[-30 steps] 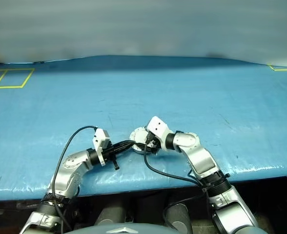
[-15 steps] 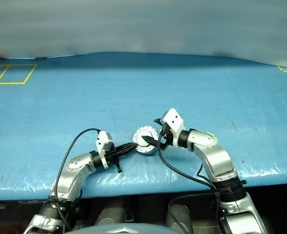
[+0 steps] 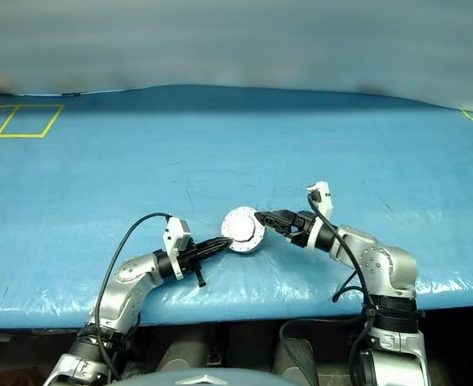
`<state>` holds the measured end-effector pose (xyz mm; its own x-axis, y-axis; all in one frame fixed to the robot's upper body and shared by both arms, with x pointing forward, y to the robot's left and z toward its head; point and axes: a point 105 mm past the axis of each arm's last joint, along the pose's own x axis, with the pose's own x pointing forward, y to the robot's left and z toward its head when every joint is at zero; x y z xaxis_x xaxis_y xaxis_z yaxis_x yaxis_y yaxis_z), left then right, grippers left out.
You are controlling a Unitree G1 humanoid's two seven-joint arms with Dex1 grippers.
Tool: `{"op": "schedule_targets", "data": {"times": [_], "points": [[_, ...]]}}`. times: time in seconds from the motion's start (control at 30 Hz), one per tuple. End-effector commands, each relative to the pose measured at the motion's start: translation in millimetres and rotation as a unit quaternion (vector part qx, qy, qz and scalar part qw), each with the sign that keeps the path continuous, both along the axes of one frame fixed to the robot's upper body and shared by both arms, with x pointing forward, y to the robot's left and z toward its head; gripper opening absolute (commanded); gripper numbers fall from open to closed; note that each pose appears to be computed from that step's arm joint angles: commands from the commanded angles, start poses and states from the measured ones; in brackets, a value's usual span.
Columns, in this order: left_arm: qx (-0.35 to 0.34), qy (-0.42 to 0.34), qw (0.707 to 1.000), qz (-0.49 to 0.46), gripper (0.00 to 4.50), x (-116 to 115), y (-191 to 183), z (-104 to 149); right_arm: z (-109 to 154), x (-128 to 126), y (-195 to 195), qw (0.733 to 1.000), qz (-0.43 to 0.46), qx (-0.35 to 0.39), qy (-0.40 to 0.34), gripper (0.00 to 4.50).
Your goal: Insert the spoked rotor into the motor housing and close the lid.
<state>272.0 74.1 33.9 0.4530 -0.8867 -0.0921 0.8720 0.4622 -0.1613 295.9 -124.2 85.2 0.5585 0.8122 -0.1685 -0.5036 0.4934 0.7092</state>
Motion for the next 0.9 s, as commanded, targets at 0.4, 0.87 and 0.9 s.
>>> {"op": "schedule_targets", "data": {"times": [0.4, 0.87, 0.9], "points": [[0.036, 0.050, 0.998, -0.011, 0.00, -11, -5, -29, -15, -1, 20, 0.991, -0.017, 0.099, 0.087, 4.48], [0.007, 0.047, 0.999, -0.001, 0.00, -14, -1, -23, -20, 10, 22, 0.990, -0.029, 0.092, 0.099, 2.63], [0.005, 0.046, 0.999, -0.003, 0.00, -14, 0, -23, -20, 11, 22, 0.990, -0.030, 0.092, 0.100, 2.63]]}}
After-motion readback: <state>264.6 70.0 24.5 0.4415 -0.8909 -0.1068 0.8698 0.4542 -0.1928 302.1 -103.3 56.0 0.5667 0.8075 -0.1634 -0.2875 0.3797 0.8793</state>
